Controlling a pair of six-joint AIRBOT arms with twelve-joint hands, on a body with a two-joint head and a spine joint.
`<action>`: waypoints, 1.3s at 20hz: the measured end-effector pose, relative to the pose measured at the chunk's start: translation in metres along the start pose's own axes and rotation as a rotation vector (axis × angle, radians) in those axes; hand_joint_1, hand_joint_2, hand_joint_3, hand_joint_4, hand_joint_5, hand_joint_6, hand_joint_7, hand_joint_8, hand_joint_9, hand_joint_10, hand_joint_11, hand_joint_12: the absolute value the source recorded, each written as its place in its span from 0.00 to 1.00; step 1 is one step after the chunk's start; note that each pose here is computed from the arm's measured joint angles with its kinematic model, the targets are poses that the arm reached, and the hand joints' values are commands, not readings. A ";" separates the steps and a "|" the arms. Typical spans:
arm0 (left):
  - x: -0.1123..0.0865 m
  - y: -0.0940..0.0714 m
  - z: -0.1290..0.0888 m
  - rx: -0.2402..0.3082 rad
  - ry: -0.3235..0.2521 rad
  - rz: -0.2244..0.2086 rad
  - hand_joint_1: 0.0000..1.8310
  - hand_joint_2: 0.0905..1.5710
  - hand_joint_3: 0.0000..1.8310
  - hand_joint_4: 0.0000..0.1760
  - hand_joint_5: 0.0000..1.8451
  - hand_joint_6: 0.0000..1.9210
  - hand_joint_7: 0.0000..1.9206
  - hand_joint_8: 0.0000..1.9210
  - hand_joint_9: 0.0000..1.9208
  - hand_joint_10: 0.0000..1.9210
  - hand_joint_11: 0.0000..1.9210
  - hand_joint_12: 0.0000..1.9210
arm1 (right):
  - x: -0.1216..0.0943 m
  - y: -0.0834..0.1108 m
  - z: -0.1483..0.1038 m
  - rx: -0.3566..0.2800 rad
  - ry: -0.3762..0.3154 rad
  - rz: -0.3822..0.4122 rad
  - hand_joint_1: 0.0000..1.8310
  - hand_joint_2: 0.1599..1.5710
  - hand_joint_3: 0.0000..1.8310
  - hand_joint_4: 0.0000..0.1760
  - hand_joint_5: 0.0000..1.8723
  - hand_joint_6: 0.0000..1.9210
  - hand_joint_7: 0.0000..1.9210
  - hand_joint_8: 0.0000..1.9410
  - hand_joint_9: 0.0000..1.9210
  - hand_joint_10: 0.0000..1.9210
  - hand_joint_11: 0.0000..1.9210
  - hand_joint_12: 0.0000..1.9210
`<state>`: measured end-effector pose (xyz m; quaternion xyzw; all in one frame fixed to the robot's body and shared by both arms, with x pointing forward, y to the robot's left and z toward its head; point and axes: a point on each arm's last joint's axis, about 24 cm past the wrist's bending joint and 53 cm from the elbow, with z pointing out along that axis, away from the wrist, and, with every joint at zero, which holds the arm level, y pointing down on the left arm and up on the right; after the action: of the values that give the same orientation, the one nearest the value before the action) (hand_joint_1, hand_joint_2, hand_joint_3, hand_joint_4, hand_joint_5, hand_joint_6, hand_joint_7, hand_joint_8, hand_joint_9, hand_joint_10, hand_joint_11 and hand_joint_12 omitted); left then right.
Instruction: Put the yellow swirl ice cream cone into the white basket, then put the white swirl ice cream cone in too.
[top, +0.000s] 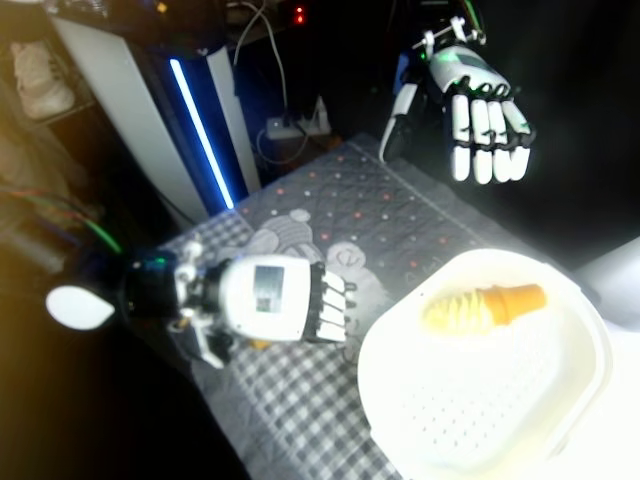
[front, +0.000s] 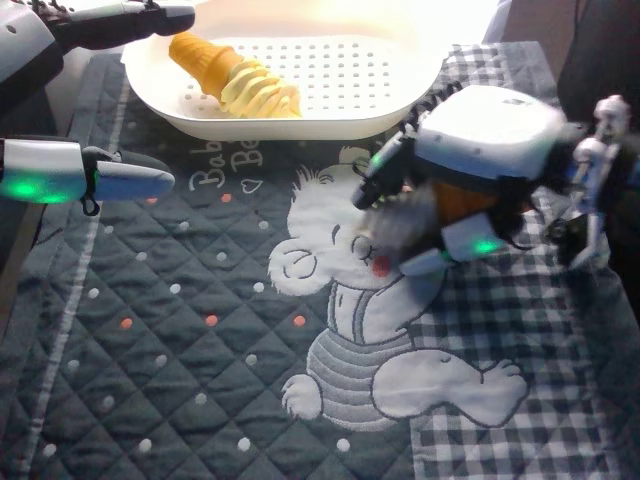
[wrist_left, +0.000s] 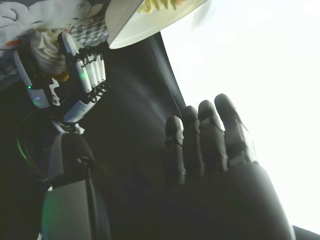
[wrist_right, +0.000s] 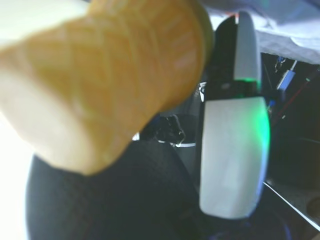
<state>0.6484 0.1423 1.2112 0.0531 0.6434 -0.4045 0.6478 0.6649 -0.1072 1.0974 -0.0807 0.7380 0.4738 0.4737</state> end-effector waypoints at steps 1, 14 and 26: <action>0.000 0.001 0.000 -0.003 -0.001 -0.003 0.42 0.55 0.00 0.24 0.22 0.00 0.18 0.00 0.16 0.00 0.00 0.39 | -0.009 0.000 -0.004 -0.002 -0.019 0.002 0.70 0.66 0.00 0.00 0.59 0.29 0.53 0.63 0.50 0.82 0.39 0.99; 0.001 0.003 0.000 -0.010 -0.016 -0.027 0.47 0.56 0.00 0.00 0.28 0.00 0.26 0.01 0.24 0.01 0.00 0.53 | -0.176 0.057 0.064 -0.146 -0.386 -0.080 0.76 0.60 0.00 0.00 0.58 0.41 0.72 0.05 0.63 0.40 0.53 0.53; 0.011 0.000 0.007 0.016 0.002 -0.055 0.54 0.54 0.00 0.00 0.35 0.00 0.32 0.00 0.29 0.01 0.00 0.51 | -0.135 -0.018 0.122 0.140 -0.230 -0.071 0.29 0.47 0.00 1.00 0.00 0.00 0.00 0.00 0.02 0.02 0.00 0.45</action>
<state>0.6525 0.1330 1.2032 0.0409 0.6422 -0.4273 0.6351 0.8238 -0.0667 1.1787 -0.0186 0.7068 0.4100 0.5761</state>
